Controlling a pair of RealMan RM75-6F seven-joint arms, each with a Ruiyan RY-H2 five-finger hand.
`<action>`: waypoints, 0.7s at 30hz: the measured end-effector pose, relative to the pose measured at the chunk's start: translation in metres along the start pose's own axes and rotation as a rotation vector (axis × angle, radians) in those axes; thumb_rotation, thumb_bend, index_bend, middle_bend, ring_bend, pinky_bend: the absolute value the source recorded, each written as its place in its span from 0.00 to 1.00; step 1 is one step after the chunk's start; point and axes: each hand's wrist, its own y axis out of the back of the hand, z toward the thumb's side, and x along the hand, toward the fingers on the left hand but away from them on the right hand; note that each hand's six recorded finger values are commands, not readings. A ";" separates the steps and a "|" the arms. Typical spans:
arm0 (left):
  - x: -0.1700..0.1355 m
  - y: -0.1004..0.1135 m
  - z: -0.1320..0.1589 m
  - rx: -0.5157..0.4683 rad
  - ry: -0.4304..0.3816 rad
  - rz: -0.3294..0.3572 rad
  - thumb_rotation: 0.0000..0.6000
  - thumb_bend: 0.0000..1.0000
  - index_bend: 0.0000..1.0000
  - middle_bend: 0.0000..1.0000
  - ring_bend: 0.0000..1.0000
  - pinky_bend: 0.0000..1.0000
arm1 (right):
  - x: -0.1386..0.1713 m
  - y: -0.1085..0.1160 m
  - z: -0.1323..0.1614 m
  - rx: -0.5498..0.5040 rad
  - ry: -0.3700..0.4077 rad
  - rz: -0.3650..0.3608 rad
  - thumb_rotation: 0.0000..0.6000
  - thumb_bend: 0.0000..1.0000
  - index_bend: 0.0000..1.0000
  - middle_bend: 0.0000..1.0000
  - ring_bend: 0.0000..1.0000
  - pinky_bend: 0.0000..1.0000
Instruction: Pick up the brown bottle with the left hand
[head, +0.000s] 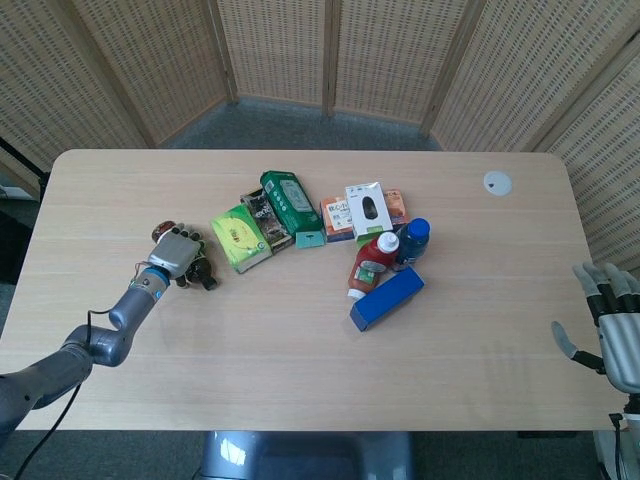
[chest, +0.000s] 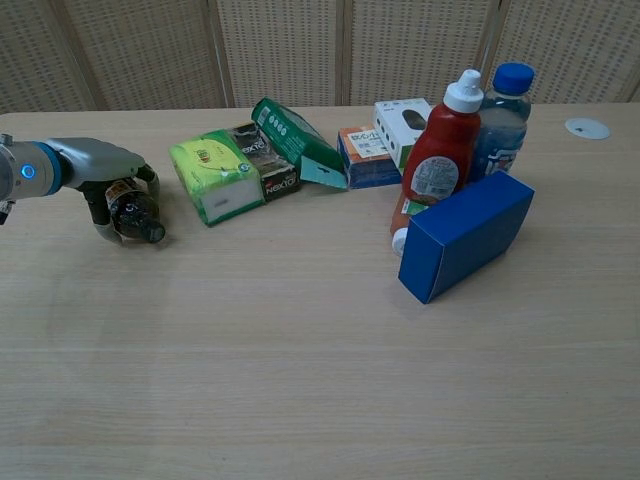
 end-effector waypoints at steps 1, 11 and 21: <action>0.001 -0.001 0.002 0.003 -0.002 0.001 1.00 0.22 0.48 0.40 0.39 0.46 | 0.000 0.000 0.000 0.000 0.000 -0.001 0.04 0.39 0.00 0.00 0.00 0.00; -0.003 0.012 0.005 -0.055 0.000 0.089 1.00 0.29 0.81 0.76 0.77 0.85 | -0.001 0.000 0.001 -0.008 0.004 -0.001 0.04 0.38 0.00 0.00 0.00 0.00; -0.026 0.041 -0.007 -0.214 -0.027 0.180 1.00 0.28 0.84 0.80 0.81 0.90 | -0.007 -0.008 0.007 -0.022 0.028 0.009 0.04 0.38 0.00 0.00 0.00 0.00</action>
